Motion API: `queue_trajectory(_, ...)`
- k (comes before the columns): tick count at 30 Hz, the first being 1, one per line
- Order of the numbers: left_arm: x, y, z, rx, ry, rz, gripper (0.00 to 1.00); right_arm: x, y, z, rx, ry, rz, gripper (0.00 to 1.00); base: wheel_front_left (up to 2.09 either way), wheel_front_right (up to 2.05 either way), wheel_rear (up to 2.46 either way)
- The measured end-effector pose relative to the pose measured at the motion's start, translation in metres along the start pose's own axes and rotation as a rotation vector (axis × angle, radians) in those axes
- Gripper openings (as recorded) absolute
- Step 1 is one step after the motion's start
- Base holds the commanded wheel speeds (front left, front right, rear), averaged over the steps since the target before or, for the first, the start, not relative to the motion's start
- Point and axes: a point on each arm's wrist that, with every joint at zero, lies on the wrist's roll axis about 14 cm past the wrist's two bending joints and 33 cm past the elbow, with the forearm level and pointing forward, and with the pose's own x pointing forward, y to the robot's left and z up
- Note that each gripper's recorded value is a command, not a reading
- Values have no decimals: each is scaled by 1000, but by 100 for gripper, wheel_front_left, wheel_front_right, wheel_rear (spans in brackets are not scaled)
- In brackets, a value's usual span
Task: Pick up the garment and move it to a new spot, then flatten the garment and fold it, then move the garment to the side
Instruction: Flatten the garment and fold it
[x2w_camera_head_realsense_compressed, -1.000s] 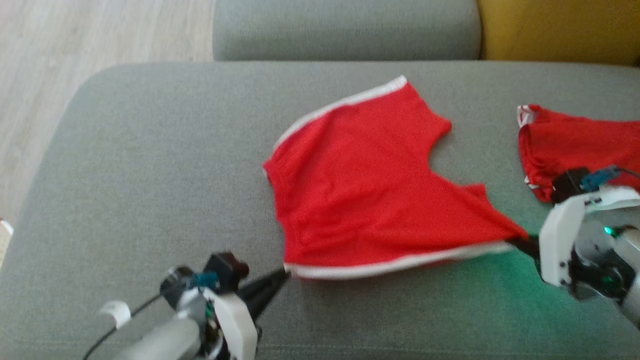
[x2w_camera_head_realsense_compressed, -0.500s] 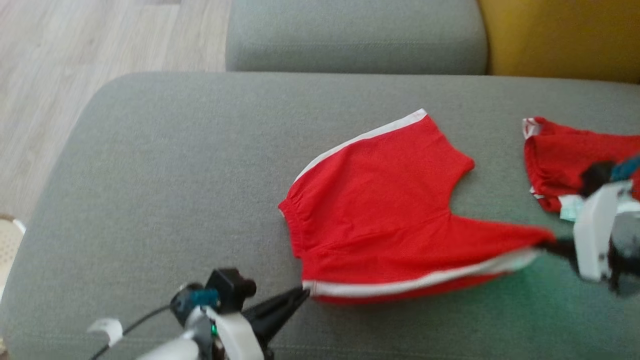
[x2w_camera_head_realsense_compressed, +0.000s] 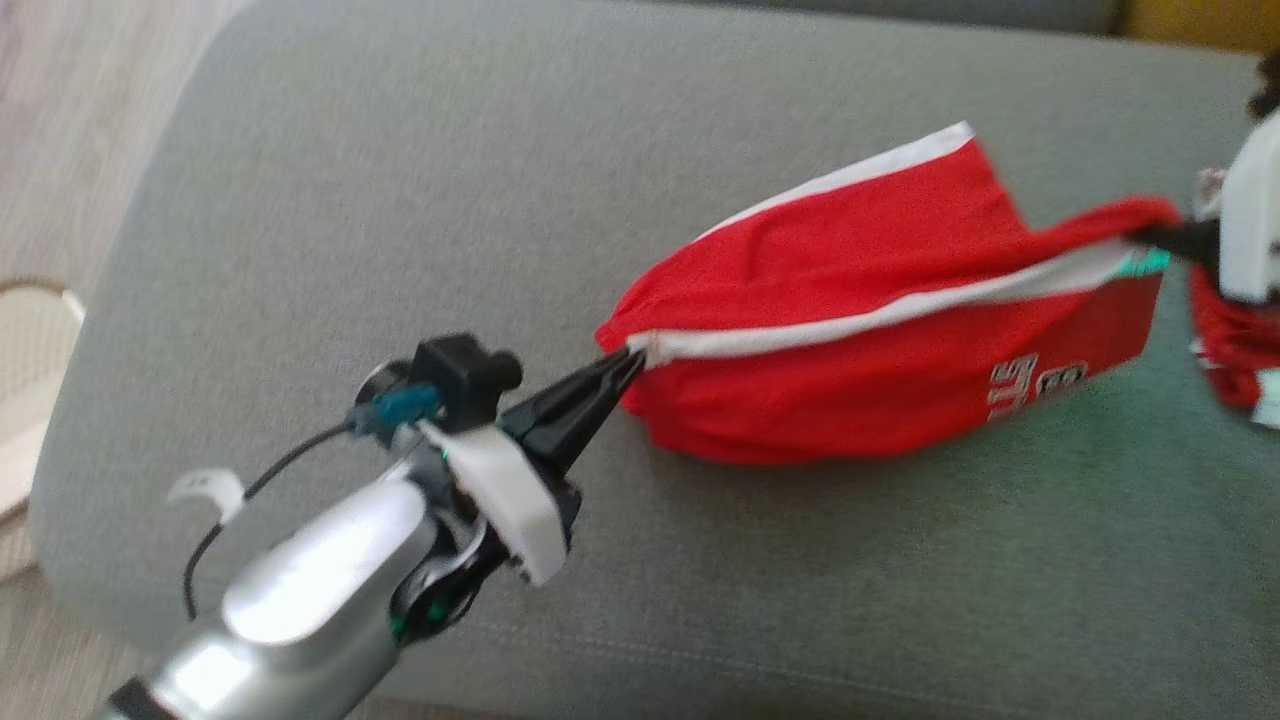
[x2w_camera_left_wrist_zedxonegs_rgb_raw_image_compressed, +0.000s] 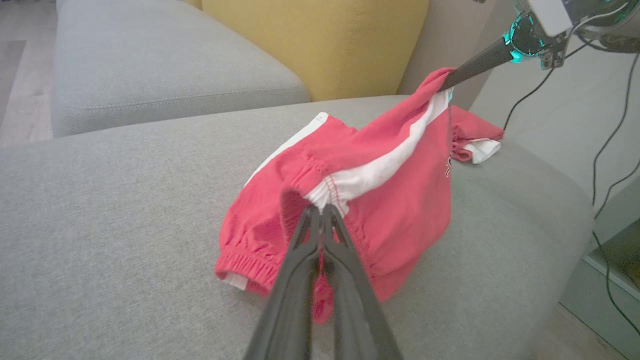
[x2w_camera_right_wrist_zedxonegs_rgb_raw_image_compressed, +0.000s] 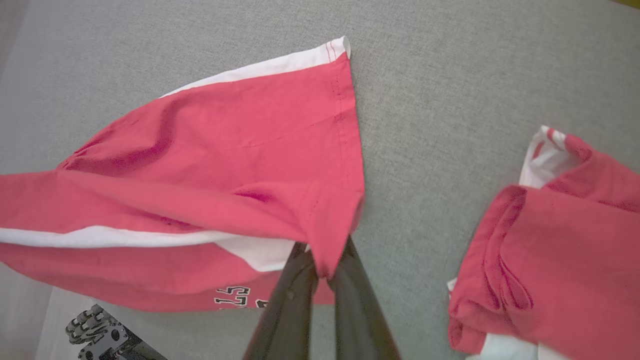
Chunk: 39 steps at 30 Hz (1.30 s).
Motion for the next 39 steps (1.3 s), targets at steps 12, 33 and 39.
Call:
queue_trajectory(12, 33, 54, -28, -15, 63, 111, 0, 74, -5, 53, -14, 46, -14, 0, 0, 0, 0)
queue_trajectory(33, 42, 96, -50, -58, 98, 249, 100, 133, -6, 87, -114, -69, -67, 100, 0, 0, 0)
queue_trajectory(39, 44, 110, -23, -59, 9, 299, 100, 111, -10, 113, -128, -287, -90, 100, 0, 0, 0)
